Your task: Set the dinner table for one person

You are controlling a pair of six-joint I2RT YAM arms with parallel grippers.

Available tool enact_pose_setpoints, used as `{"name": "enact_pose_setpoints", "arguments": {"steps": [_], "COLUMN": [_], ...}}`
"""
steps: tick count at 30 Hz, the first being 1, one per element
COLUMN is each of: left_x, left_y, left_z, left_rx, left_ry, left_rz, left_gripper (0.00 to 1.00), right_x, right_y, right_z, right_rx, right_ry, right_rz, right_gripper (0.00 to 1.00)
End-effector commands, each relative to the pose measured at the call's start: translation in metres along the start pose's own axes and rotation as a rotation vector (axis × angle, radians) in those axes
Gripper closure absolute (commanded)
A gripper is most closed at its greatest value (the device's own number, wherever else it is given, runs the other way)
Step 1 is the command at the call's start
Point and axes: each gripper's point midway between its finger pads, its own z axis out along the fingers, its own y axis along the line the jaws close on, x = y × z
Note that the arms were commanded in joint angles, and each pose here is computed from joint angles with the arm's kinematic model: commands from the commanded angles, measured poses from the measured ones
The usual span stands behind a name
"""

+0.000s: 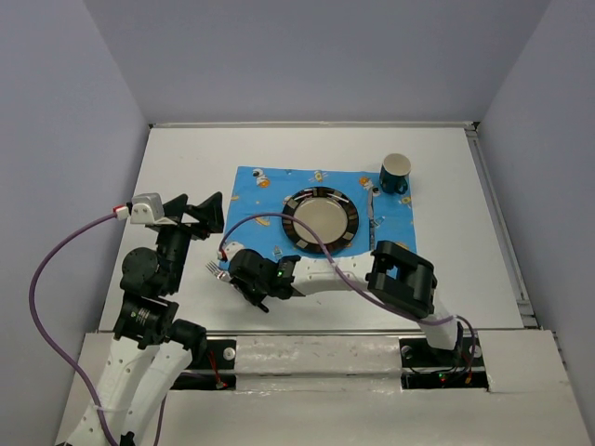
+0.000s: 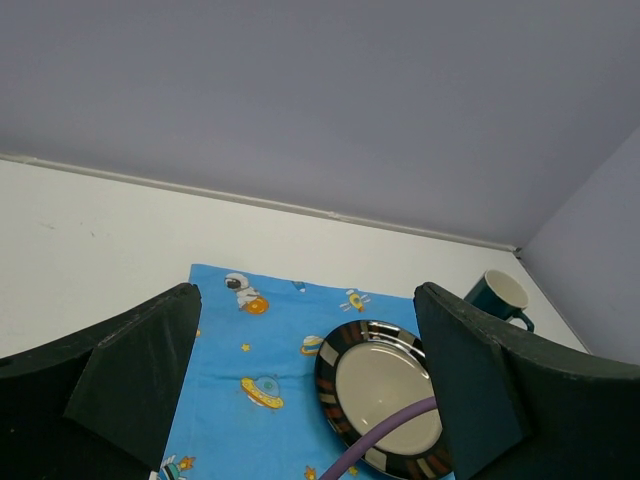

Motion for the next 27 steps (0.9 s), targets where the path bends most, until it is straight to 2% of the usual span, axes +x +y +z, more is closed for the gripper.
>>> {"name": "enact_pose_setpoints", "arguments": {"steps": [1,5,10,14,19,27], "left_x": [-0.027,-0.033,-0.04,-0.039,-0.036,-0.032], "left_y": [-0.009,-0.003,0.01,0.006,0.004,-0.006], "left_z": [-0.001,-0.003,-0.009,-0.008,-0.007,-0.006], "left_rx": [0.027,-0.007,-0.074,-0.054,-0.043,0.001], "left_ry": [-0.081,-0.1,-0.136,-0.13,-0.121,-0.103], "left_rz": [-0.013,-0.002,-0.014,-0.024,-0.029,-0.035], "left_gripper": [0.01,0.01,0.01,0.01,0.01,0.01], "right_x": [-0.014,-0.061,-0.087,-0.108,-0.147,-0.158], "right_y": [0.005,0.01,-0.054,-0.118,-0.149,-0.18], "right_z": [-0.011,-0.045,-0.067,-0.052,-0.042,-0.026], "right_rx": [-0.007,-0.013,0.135,0.309,0.394,0.466], "right_ry": [-0.004,-0.117,-0.188,-0.282,-0.409,-0.496], "right_rz": [-0.02,-0.018,0.178,0.399,0.571,0.782], "right_gripper": [1.0,1.0,1.0,1.0,1.0,1.0]}}
